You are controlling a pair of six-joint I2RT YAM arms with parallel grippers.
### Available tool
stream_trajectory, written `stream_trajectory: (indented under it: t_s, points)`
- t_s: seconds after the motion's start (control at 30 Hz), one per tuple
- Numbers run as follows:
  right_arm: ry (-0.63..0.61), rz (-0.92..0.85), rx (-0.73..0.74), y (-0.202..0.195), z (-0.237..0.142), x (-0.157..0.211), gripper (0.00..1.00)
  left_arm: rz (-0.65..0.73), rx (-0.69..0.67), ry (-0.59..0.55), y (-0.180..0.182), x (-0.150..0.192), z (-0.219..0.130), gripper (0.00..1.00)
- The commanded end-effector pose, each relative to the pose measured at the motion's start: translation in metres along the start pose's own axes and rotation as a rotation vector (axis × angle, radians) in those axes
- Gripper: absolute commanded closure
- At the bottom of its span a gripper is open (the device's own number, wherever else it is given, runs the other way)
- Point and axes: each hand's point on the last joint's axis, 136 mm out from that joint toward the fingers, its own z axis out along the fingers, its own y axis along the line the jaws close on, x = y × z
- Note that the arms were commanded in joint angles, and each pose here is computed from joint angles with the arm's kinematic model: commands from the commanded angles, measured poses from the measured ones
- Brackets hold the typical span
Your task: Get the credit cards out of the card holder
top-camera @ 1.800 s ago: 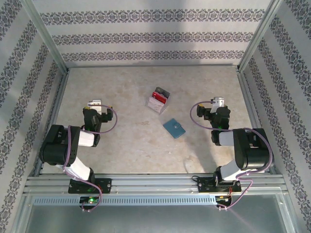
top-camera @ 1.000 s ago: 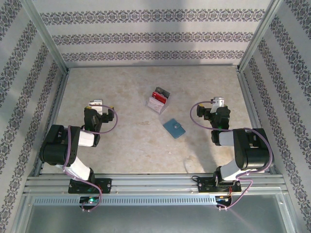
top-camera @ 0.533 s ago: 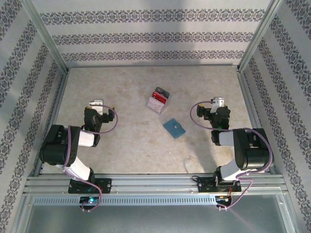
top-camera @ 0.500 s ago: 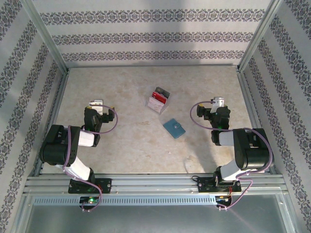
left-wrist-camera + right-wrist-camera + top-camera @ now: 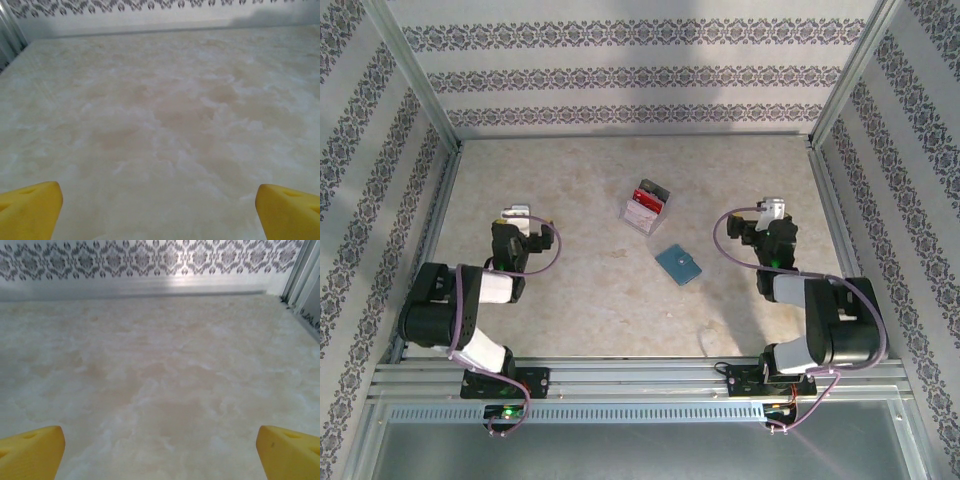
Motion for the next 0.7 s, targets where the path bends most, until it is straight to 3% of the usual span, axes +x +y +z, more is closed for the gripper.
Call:
stream_trajectory:
  t_s: [0.0,0.17,0.27,0.5,0.67]
  points:
    - [-0.021,0.016,0.031,-0.004,-0.01,-0.015,0.02,-0.031,-0.065,-0.018,0.015,-0.016,-0.01,0.01]
    - [0.023,0.102,0.068,-0.009,-0.03,-0.027,0.02,-0.126,-0.152,-0.012,0.032,-0.042,-0.032,0.01]
    - [0.069,0.136,0.043,-0.003,-0.043,-0.034,0.02,-0.241,-0.133,0.014,0.03,-0.051,-0.046,0.01]
    - [0.201,0.231,-0.062,0.021,-0.071,-0.026,0.02,-0.446,-0.015,0.123,-0.007,-0.049,-0.075,0.01]
    - [0.307,0.276,-0.117,0.039,-0.084,-0.009,0.09,-0.535,0.019,0.18,-0.038,-0.035,-0.098,0.01]
